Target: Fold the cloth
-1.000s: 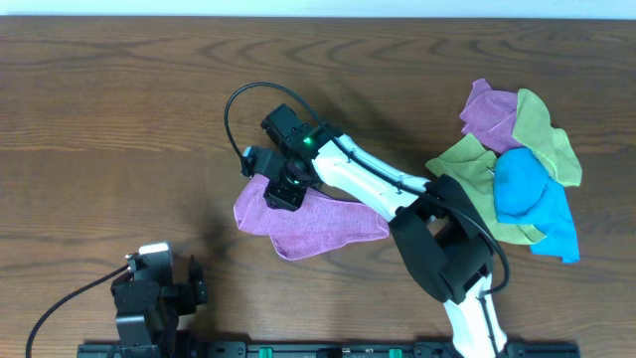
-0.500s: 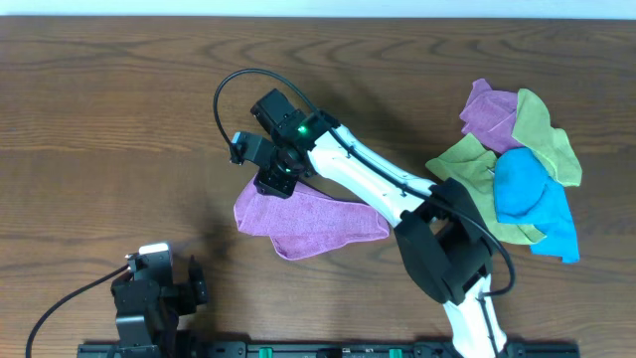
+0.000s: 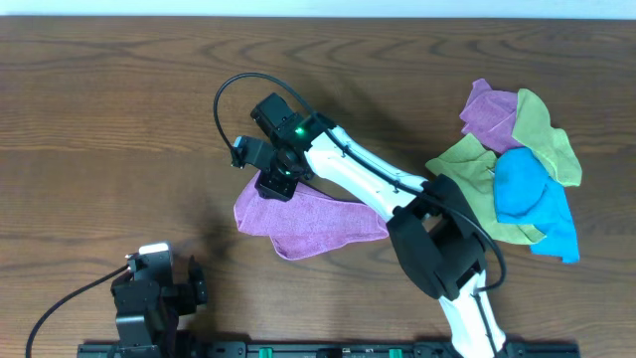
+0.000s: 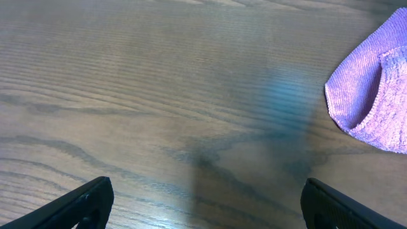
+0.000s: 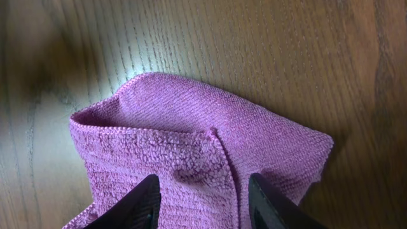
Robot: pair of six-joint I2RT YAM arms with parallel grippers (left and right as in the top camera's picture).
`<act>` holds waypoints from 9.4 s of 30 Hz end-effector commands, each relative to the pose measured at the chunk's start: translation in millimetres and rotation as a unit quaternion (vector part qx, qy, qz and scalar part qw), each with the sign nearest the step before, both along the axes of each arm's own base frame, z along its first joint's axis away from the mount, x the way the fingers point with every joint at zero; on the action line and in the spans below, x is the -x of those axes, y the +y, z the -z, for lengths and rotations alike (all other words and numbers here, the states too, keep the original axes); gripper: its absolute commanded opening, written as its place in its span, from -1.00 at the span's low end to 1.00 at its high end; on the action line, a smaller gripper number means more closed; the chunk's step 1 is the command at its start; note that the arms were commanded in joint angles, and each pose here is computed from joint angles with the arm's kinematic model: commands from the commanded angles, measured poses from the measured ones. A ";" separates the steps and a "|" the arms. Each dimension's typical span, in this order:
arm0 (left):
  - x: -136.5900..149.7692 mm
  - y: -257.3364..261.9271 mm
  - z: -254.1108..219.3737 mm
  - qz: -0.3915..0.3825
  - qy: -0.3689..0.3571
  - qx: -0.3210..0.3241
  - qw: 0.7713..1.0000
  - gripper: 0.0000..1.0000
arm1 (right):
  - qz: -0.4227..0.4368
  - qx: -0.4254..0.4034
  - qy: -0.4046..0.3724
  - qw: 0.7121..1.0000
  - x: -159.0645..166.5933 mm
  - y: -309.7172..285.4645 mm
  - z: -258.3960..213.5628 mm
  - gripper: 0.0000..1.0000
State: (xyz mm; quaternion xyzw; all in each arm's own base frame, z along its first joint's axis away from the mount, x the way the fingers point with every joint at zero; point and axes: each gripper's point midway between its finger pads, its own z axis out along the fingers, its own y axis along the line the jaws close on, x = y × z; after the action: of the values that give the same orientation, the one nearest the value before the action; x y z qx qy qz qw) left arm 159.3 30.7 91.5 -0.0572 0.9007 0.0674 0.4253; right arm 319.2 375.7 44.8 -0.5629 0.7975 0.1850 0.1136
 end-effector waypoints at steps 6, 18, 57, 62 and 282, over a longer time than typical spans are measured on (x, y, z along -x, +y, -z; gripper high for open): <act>4.5 -1.0 10.7 0.005 0.019 -0.002 1.000 0.90 | -0.015 0.010 0.032 0.999 12.5 1.7 20.7 -0.18; 4.5 -1.0 10.7 0.005 0.019 -0.002 1.000 0.91 | -0.018 0.007 0.036 0.999 15.3 3.9 20.3 -0.97; 4.5 -1.0 10.8 0.005 0.020 -0.002 1.000 0.90 | 0.005 -0.008 0.028 1.000 19.7 10.9 -2.5 -0.98; 4.5 -1.0 10.8 0.005 0.020 -0.002 1.000 0.90 | 0.038 -0.015 -0.056 0.998 -7.5 8.5 -48.2 -0.98; -171.0 -180.7 60.8 -0.029 0.287 0.503 0.815 0.91 | 0.527 -0.126 0.119 0.832 21.2 -229.6 -55.0 0.99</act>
State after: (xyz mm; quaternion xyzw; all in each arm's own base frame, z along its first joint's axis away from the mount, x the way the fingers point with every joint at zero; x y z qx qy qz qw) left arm 324.3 -151.5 35.6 -0.2546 0.8833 -0.3909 0.0470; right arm 297.3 147.0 95.7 -0.0202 0.9528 0.2544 0.1645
